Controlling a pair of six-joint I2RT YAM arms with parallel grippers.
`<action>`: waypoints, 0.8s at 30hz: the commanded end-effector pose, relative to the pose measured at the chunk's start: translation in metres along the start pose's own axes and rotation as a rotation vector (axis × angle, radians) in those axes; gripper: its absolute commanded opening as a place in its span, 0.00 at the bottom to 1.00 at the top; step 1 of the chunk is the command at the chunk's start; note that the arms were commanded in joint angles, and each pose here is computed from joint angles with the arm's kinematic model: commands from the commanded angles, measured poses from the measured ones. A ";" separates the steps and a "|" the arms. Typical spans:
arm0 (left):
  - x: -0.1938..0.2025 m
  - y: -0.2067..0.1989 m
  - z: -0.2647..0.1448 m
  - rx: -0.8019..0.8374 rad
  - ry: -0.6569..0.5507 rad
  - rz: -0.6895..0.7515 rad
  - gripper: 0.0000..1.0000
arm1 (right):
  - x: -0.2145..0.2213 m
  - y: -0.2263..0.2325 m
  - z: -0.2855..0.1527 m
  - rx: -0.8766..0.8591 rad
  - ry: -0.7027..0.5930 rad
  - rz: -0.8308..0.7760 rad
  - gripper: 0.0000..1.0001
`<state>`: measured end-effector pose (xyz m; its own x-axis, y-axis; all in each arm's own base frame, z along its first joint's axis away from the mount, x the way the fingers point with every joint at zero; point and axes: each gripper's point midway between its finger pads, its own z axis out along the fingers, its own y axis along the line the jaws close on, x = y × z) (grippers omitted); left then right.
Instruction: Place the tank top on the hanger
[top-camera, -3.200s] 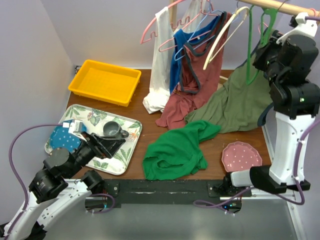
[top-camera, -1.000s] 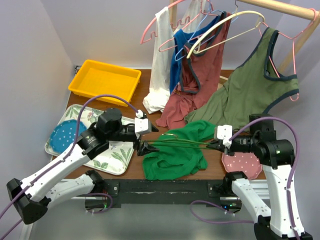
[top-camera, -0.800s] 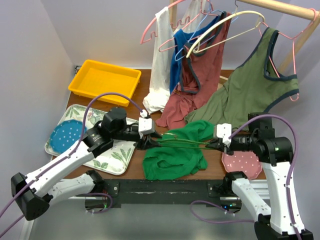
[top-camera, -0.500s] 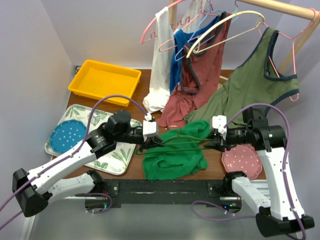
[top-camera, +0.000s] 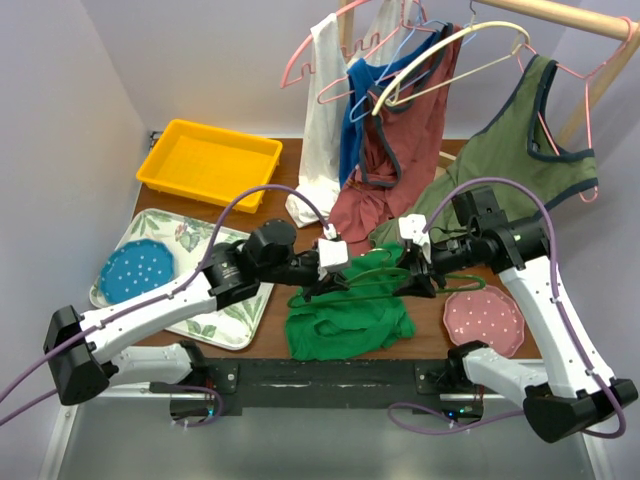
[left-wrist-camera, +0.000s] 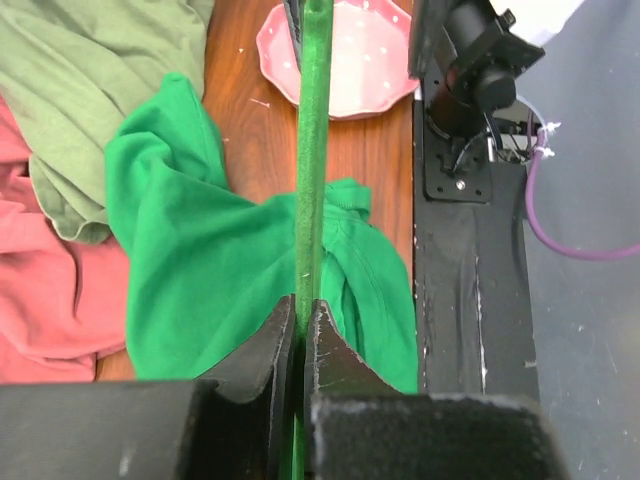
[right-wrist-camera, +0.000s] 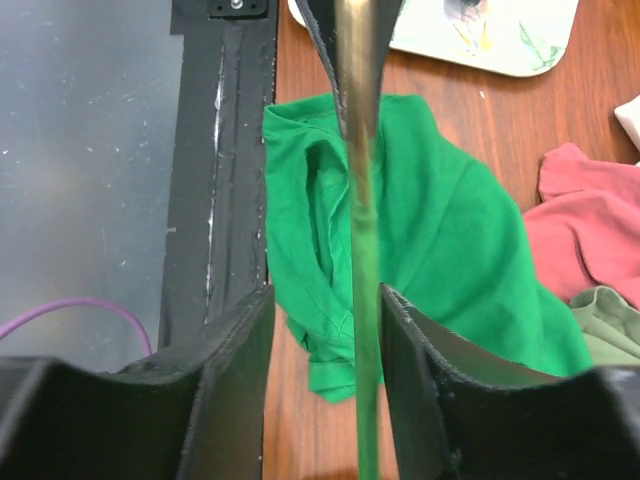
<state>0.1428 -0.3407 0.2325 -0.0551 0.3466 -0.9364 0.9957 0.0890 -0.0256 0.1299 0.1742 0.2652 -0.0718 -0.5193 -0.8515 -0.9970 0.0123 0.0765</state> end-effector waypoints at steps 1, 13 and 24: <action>-0.048 0.011 0.004 -0.048 -0.122 0.028 0.00 | -0.007 0.016 0.000 -0.049 -0.034 0.068 0.42; -0.001 0.056 -0.023 -0.417 -0.042 -0.313 0.77 | 0.010 -0.026 -0.047 0.356 0.138 0.037 0.00; 0.118 0.004 -0.048 -0.453 0.101 -0.817 0.77 | 0.035 -0.016 -0.062 0.451 0.161 0.112 0.00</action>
<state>0.1541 -0.2641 0.1774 -0.5910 0.1299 -0.7961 0.6789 0.6131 -0.4040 0.1426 0.1068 0.2709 -0.1530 -0.6312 -0.7604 -0.9139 0.3832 -0.1342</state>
